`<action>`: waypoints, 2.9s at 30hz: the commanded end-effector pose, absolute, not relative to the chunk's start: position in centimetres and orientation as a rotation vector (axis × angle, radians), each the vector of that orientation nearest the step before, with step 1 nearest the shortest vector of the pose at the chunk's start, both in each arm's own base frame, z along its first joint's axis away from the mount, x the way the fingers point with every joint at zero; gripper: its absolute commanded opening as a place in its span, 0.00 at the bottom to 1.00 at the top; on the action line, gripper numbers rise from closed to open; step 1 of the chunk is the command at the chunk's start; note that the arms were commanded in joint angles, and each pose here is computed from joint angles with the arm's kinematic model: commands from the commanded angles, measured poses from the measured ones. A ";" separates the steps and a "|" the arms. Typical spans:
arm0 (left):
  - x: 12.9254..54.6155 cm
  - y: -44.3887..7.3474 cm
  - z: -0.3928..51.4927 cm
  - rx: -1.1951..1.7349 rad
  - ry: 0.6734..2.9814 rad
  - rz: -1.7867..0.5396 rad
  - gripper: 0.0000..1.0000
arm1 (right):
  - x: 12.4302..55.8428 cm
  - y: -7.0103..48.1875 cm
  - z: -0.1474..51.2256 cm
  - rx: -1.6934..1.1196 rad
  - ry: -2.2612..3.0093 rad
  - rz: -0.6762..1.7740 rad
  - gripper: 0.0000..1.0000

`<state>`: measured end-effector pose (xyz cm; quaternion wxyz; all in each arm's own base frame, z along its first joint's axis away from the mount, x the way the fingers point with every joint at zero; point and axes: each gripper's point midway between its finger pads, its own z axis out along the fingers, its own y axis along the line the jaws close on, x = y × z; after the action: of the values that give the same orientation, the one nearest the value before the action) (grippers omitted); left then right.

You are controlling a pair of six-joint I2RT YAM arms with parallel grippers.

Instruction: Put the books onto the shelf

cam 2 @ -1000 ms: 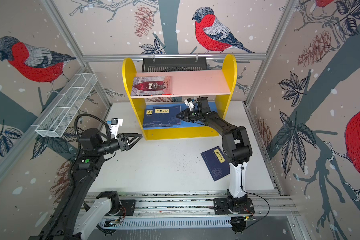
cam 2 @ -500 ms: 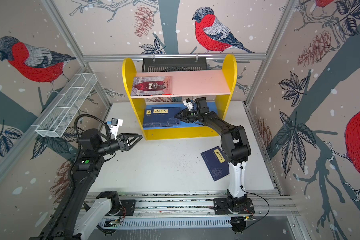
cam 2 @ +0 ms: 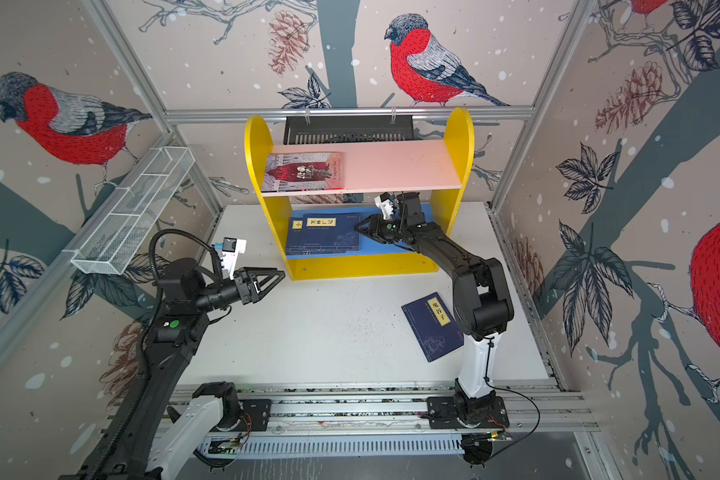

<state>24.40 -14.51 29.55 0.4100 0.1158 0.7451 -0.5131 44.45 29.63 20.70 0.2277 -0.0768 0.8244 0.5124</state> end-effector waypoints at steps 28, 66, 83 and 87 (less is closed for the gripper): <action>24.1 -14.7 30.1 0.327 1.839 -1.300 0.86 | 44.7 30.3 20.8 -0.225 2.232 1.385 0.21; 29.8 -8.7 20.4 0.540 1.918 -0.300 0.82 | 44.8 31.1 21.2 -0.153 2.222 1.393 0.23; 33.6 -8.9 20.5 0.570 1.747 -0.131 0.85 | 43.0 31.7 20.7 -0.164 2.234 1.399 0.23; 33.8 -9.6 20.3 0.584 1.729 -0.161 0.86 | 43.1 31.9 20.5 -0.161 2.236 1.404 0.23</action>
<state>33.10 -9.17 18.39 0.5729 0.2472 0.7781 -0.0724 42.57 31.65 19.91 0.2307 -0.0582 0.8267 0.5098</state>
